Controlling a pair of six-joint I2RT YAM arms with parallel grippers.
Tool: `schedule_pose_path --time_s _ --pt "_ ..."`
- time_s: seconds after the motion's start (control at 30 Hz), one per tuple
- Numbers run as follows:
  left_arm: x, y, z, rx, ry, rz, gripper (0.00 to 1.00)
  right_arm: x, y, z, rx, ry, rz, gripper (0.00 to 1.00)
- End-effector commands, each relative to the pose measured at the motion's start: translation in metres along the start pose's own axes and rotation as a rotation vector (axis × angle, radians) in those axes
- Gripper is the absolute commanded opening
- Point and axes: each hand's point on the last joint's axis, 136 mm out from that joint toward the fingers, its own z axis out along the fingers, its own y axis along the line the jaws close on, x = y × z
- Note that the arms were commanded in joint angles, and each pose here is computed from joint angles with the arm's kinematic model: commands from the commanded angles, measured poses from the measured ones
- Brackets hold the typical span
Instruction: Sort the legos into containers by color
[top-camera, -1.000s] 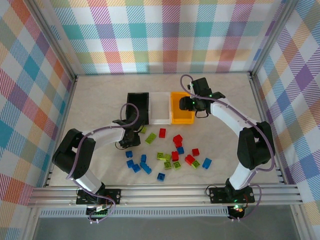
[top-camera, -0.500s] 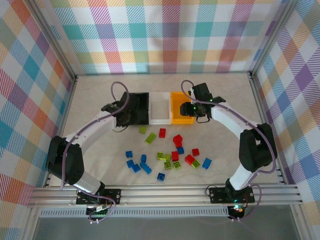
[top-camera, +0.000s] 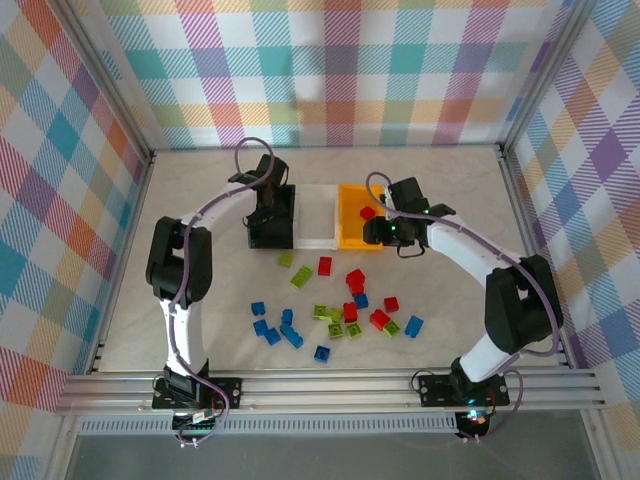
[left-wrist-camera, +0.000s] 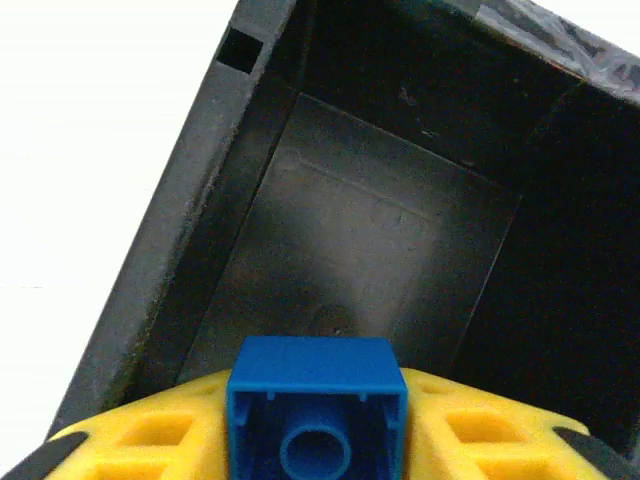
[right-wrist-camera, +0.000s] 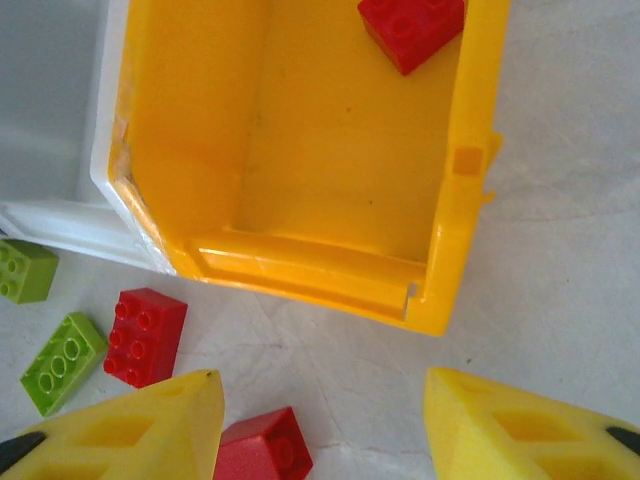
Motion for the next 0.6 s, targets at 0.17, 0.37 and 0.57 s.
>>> schedule_pose_path --time_s 0.17,0.37,0.57 --pt "-0.012 -0.027 -0.065 0.132 -0.069 0.014 0.73 0.039 0.012 -0.008 -0.056 0.101 -0.031 0.57" --pt "0.015 -0.025 -0.11 0.237 -0.092 0.029 0.83 0.077 0.028 0.008 -0.07 0.206 -0.064 0.6" --pt "0.054 0.009 -0.128 0.261 -0.086 0.03 0.96 0.099 0.049 0.037 -0.054 0.263 -0.14 0.62"
